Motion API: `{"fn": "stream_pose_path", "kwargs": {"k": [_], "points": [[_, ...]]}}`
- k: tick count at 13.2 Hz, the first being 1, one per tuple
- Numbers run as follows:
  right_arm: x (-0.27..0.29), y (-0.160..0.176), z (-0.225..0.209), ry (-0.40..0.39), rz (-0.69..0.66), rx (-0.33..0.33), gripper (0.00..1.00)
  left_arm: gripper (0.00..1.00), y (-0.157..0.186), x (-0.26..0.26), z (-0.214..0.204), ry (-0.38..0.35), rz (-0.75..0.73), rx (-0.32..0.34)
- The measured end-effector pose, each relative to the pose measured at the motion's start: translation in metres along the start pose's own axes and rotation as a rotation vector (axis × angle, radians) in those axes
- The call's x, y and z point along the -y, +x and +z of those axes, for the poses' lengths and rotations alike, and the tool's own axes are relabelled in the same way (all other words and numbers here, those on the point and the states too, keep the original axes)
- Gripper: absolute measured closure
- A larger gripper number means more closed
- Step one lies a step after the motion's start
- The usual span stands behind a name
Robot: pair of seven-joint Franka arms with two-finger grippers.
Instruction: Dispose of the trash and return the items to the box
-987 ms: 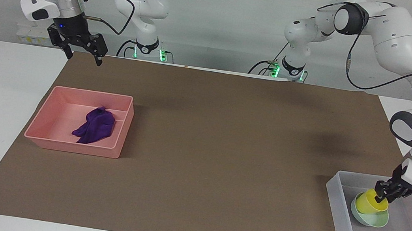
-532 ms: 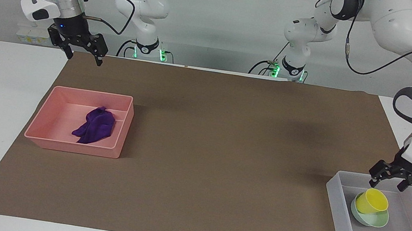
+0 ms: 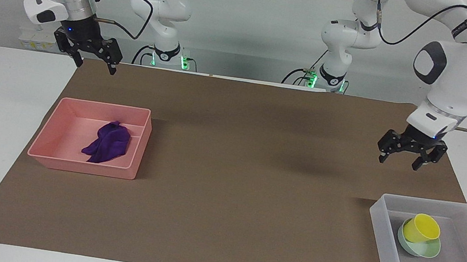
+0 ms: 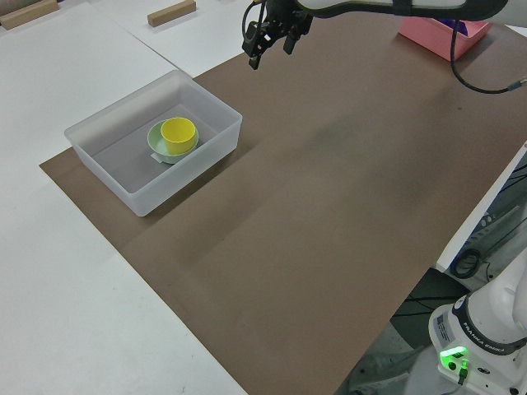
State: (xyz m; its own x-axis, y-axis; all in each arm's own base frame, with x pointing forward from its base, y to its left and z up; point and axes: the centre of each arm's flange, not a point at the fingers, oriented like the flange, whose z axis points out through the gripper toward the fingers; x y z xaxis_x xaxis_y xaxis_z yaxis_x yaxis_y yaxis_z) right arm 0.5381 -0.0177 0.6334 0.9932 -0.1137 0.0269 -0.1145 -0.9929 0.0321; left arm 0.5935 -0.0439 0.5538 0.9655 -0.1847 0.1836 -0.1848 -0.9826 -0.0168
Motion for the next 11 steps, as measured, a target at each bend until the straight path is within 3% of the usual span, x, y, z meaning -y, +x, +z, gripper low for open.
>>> {"fn": "stream_pose_path", "kwargs": {"k": [6, 9, 11], "points": [[0.000, 0.000, 0.000, 0.000, 0.000, 0.000, 0.00, 0.00, -0.015, -0.001, -0.082, 0.021, -0.002, 0.068], [0.000, 0.000, 0.000, 0.000, 0.000, 0.000, 0.00, 0.00, -0.027, 0.000, -0.083, 0.012, -0.006, 0.151], [0.000, 0.000, 0.000, 0.000, 0.000, 0.000, 0.00, 0.00, -0.028, 0.000, -0.080, 0.011, -0.006, 0.159]]}}
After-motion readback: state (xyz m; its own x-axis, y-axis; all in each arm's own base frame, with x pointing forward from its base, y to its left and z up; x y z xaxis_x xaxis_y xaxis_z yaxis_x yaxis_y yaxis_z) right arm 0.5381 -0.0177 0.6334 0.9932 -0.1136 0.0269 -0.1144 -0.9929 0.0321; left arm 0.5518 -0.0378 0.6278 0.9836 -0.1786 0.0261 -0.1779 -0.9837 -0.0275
